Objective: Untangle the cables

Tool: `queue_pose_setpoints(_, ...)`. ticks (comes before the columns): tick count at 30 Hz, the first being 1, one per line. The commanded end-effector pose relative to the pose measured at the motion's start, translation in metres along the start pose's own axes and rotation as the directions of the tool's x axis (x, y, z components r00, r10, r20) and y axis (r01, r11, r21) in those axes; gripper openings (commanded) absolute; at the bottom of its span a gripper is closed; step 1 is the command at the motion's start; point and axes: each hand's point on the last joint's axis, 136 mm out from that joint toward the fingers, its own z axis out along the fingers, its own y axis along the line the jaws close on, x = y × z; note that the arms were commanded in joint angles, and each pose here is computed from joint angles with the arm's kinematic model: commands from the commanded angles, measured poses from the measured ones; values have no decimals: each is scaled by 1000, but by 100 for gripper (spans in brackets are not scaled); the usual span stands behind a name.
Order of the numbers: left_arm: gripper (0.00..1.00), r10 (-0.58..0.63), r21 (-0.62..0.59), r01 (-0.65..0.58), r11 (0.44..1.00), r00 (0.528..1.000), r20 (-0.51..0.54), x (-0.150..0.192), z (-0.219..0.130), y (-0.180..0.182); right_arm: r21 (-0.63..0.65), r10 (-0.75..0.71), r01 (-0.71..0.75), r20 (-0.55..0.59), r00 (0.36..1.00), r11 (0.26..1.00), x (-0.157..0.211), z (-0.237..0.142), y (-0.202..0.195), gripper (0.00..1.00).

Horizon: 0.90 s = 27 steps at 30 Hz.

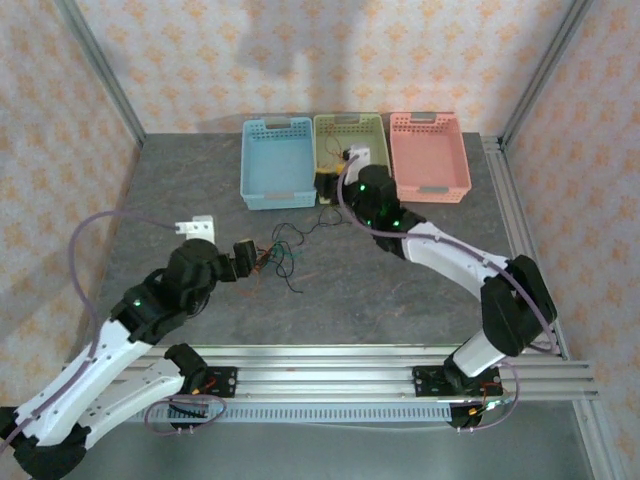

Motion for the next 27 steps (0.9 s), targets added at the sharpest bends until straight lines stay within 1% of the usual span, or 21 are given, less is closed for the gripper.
queue_pose_setpoints(1, 96, -122, -87, 121, 989, 992, -11, 20, 19, 16, -61, 49, -69, -283, 958, 996, 100, 3, 11, 51)
queue_pose_setpoints(2, 94, -124, -107, 122, 987, 992, -9, 26, 23, 21, -84, 32, -63, -329, 944, 995, 116, 4, 18, 50)
queue_pose_setpoints(4, 93, -138, -116, 136, 984, 990, -6, 34, 29, 26, -88, 14, -54, -401, 916, 995, 143, 10, 22, 49)
queue_pose_setpoints(7, 92, -162, -96, 159, 983, 986, -30, 44, 36, 27, -96, -2, -52, -487, 873, 994, 173, 24, 24, 47)
queue_pose_setpoints(10, 92, -151, -96, 145, 985, 987, -49, 48, 37, 29, -116, -32, -37, -539, 842, 993, 193, 36, 24, 46)
queue_pose_setpoints(13, 92, -136, -114, 130, 985, 990, -40, 47, 33, 35, -137, -74, -2, -547, 834, 991, 198, 46, 24, 48)
queue_pose_setpoints(16, 92, -139, -95, 135, 986, 990, -37, 47, 32, 33, -169, -111, 16, -570, 814, 985, 203, 52, 27, 50)
queue_pose_setpoints(19, 92, -134, -98, 129, 987, 990, -43, 48, 33, 32, -182, -129, 30, -562, 817, 983, 202, 55, 28, 51)
queue_pose_setpoints(24, 92, -134, -98, 129, 987, 990, -45, 50, 36, 33, -197, -145, 32, -596, 789, 980, 213, 63, 30, 50)
queue_pose_setpoints(27, 92, -132, -101, 126, 987, 990, -46, 51, 36, 33, -202, -156, 41, -600, 785, 979, 217, 67, 30, 48)
